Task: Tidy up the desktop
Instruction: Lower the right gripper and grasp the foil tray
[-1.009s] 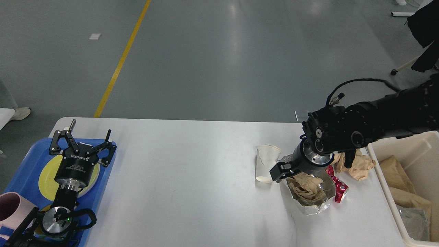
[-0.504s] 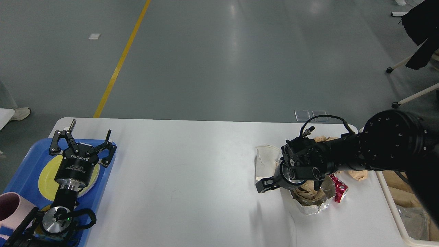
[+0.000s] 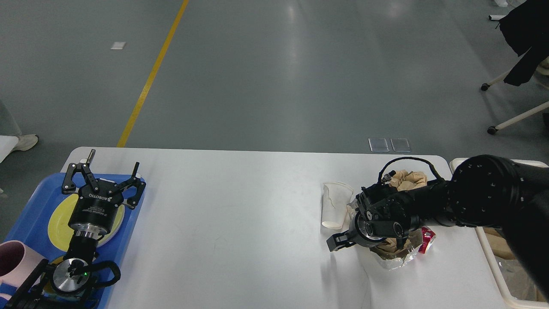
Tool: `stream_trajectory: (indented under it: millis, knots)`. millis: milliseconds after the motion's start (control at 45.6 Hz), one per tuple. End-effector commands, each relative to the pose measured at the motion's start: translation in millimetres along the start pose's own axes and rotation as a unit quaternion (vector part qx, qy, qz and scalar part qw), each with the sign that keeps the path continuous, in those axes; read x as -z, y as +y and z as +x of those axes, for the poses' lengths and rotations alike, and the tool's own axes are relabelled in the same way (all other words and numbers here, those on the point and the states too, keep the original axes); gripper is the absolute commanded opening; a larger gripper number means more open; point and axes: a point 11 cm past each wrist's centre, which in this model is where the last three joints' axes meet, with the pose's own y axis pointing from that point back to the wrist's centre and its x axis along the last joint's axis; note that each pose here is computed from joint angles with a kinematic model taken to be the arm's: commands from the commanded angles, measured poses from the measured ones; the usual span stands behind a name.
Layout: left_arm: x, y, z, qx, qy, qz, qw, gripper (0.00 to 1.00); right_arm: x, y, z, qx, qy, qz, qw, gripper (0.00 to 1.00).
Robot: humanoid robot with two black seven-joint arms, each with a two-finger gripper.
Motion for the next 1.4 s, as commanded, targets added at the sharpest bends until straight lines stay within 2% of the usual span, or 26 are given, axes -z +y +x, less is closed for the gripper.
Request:
stream_trajectory:
  millis: [0,153,197,1052,1381]
  knots:
    - [0,0,0,0.0,0.0,0.0,1.0,0.97,-2,0,0,0.001,-0.005,-0.001,1.0,0.3]
    - [0,0,0,0.0,0.0,0.0,1.0,0.97,-4,-1,-3,0.004,-0.003,-0.005,1.0,0.03]
    - [0,0,0,0.001,0.0,0.0,1.0,0.97,-4,-2,-4,0.005,-0.003,-0.004,1.0,0.0]
    - [0,0,0,0.0,0.001,-0.001,1.0,0.97,-17,-5,-14,0.009,-0.018,-0.017,1.0,0.0]
    - [0,0,0,0.0,0.0,0.0,1.0,0.97,-22,17,-12,0.02,-0.056,-0.007,0.998,0.0]
